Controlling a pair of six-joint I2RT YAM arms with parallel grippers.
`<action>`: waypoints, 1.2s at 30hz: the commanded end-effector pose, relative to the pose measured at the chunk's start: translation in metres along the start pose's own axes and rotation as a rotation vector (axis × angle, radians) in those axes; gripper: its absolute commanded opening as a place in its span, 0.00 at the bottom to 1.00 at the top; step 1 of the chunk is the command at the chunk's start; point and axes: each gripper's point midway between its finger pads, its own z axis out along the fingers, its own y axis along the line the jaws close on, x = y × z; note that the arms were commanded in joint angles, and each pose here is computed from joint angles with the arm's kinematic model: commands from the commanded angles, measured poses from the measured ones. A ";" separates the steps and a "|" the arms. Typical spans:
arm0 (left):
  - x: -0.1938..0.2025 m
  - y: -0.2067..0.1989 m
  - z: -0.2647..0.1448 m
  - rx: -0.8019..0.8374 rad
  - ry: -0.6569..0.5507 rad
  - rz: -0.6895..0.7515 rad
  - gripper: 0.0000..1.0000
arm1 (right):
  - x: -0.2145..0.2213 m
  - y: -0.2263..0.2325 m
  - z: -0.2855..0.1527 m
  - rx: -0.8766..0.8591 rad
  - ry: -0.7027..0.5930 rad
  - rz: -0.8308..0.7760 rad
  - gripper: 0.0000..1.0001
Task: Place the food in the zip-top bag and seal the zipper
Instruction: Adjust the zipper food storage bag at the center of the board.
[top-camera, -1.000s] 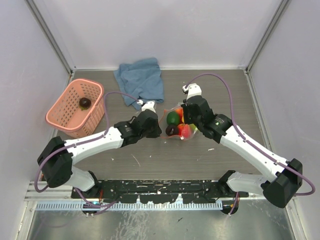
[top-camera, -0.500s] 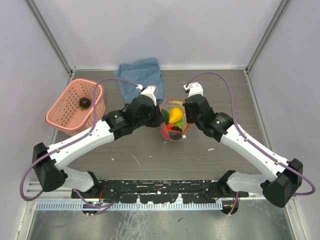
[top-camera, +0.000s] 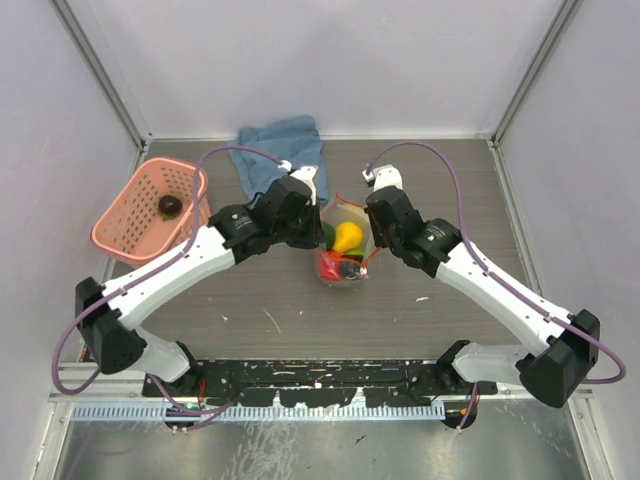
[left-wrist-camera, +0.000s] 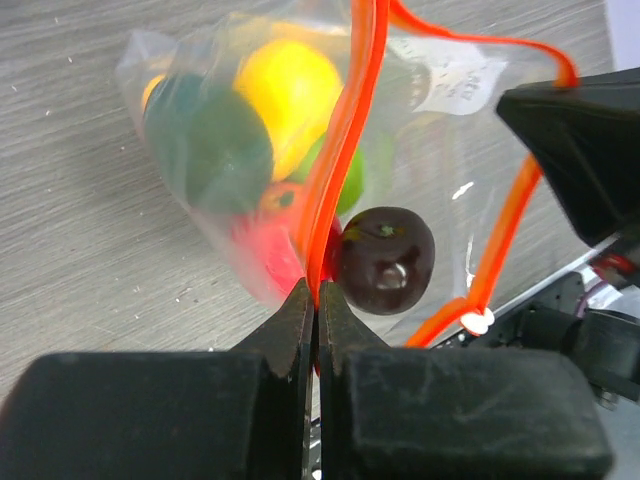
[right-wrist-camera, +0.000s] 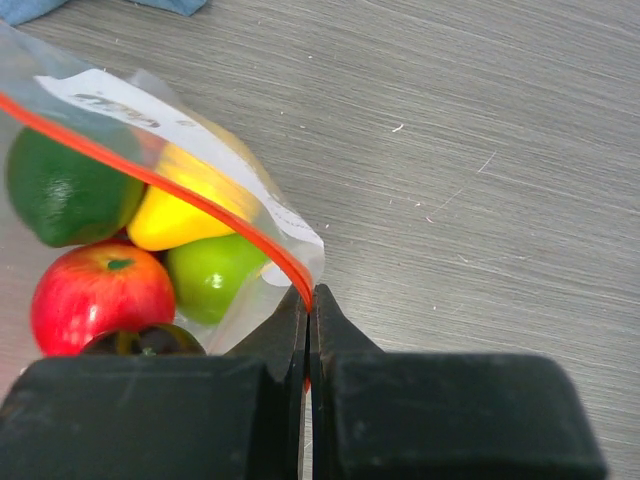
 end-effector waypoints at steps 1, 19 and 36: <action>0.003 -0.006 0.014 0.017 0.056 0.027 0.01 | -0.022 0.006 0.001 -0.008 -0.027 -0.003 0.01; -0.019 0.012 -0.003 -0.034 -0.002 0.028 0.00 | -0.037 -0.032 0.009 0.186 0.008 -0.049 0.01; -0.022 0.013 0.011 -0.039 -0.033 0.011 0.18 | -0.042 -0.012 0.002 0.046 -0.068 0.024 0.01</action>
